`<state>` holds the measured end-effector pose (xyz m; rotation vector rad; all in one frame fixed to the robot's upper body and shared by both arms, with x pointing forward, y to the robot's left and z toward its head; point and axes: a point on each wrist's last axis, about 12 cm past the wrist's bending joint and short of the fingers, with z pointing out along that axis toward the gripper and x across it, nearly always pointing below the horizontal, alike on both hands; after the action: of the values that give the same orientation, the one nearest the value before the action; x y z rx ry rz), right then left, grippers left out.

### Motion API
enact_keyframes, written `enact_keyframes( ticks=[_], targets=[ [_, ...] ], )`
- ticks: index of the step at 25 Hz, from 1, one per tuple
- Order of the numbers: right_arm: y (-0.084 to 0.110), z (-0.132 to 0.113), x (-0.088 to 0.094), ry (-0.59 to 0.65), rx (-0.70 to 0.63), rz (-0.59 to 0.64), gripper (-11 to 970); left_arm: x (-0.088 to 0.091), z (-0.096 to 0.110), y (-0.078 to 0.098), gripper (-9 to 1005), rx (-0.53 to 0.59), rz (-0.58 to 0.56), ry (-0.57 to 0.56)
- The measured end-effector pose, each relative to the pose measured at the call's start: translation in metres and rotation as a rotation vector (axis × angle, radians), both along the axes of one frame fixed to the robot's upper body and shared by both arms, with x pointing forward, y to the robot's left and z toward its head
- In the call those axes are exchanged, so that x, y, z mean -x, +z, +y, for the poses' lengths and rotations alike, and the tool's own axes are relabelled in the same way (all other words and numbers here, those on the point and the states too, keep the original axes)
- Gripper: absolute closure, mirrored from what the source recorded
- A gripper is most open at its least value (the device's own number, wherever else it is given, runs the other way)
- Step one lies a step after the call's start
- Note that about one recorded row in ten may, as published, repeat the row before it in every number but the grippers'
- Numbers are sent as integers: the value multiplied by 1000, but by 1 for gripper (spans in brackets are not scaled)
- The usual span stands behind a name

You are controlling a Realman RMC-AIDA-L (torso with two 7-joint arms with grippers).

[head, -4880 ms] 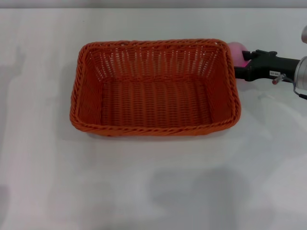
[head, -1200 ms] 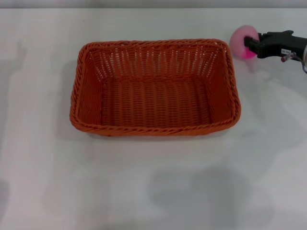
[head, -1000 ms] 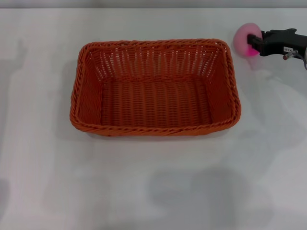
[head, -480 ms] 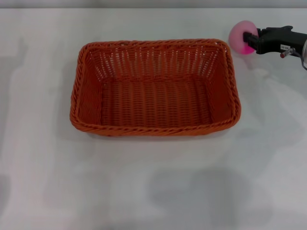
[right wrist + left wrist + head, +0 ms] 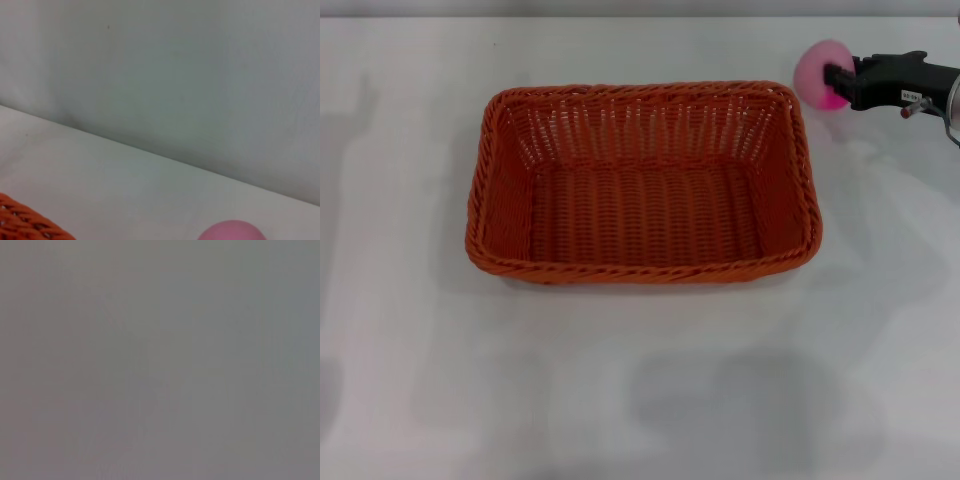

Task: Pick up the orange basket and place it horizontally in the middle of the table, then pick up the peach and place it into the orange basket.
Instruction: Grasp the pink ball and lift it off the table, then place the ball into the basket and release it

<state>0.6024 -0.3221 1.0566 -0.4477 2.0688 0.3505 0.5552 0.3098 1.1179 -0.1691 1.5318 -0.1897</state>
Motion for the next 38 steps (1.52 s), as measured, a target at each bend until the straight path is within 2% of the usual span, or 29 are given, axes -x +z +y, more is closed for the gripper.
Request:
enact_keyframes(
  ticks=[13,32,38],
  targets=[
    [8,3,-2,25,-7,-32,712,0,1,-1,146,0,2,3],
    [26,0,10,92,-112,-131,711,1,2,-4,145,1,12,5],
    [35,2,16,145,-166,-168,710,1,1,-4,149,1,14,5]
  ],
)
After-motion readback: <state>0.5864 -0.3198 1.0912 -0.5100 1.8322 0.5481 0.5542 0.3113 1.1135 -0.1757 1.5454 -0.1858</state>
